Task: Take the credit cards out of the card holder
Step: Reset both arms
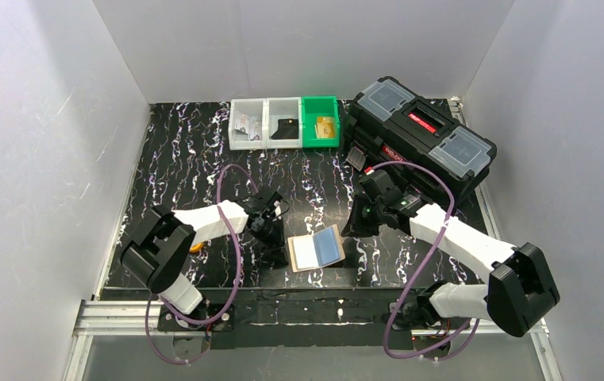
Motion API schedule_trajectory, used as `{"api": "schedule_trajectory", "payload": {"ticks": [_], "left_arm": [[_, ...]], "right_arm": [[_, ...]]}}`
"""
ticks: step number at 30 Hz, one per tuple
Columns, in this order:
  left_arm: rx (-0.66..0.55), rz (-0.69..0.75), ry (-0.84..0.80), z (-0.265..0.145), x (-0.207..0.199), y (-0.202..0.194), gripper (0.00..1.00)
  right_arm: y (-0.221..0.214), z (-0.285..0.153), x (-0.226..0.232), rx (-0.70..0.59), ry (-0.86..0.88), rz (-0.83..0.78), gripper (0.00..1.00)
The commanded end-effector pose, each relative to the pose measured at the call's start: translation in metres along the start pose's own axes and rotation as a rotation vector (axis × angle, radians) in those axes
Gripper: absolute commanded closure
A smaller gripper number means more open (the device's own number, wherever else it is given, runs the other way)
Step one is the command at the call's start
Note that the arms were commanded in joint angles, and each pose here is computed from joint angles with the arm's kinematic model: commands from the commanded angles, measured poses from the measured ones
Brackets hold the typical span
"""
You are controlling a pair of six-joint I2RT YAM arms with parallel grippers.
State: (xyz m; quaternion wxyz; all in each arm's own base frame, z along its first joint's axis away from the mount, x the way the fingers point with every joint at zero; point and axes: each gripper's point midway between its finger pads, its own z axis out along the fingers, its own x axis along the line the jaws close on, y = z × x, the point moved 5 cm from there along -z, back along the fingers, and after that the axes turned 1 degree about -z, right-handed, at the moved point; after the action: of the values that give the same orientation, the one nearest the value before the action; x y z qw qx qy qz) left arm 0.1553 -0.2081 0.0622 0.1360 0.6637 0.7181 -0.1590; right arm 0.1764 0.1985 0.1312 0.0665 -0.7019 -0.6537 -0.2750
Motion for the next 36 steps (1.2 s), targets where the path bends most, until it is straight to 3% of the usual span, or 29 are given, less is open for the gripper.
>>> {"api": "schedule_trajectory", "payload": {"ticks": [1, 14, 21, 27, 31, 36], "left_arm": [[-0.022, 0.018, -0.022, 0.012, -0.016, 0.009, 1.0], [-0.029, 0.057, -0.131, 0.006, -0.05, 0.023, 1.0], [-0.167, 0.032, 0.113, -0.049, -0.003, 0.023, 0.98], [-0.25, 0.033, 0.123, -0.093, 0.019, 0.022, 0.92], [-0.261, 0.044, 0.089, -0.103, 0.015, 0.018, 0.88], [-0.269, 0.057, 0.038, -0.107, 0.008, 0.019, 0.76]], "right_arm": [[0.009, -0.024, 0.023, -0.039, 0.083, 0.003, 0.95], [-0.001, -0.004, 0.077, 0.053, 0.204, -0.036, 0.96], [0.005, 0.028, 0.084, 0.09, 0.196, -0.023, 0.96], [0.005, 0.061, 0.094, 0.159, 0.207, -0.01, 0.93], [0.005, 0.071, 0.109, 0.183, 0.224, -0.027, 0.77], [0.006, 0.063, 0.116, 0.16, 0.223, -0.059, 0.3]]}}
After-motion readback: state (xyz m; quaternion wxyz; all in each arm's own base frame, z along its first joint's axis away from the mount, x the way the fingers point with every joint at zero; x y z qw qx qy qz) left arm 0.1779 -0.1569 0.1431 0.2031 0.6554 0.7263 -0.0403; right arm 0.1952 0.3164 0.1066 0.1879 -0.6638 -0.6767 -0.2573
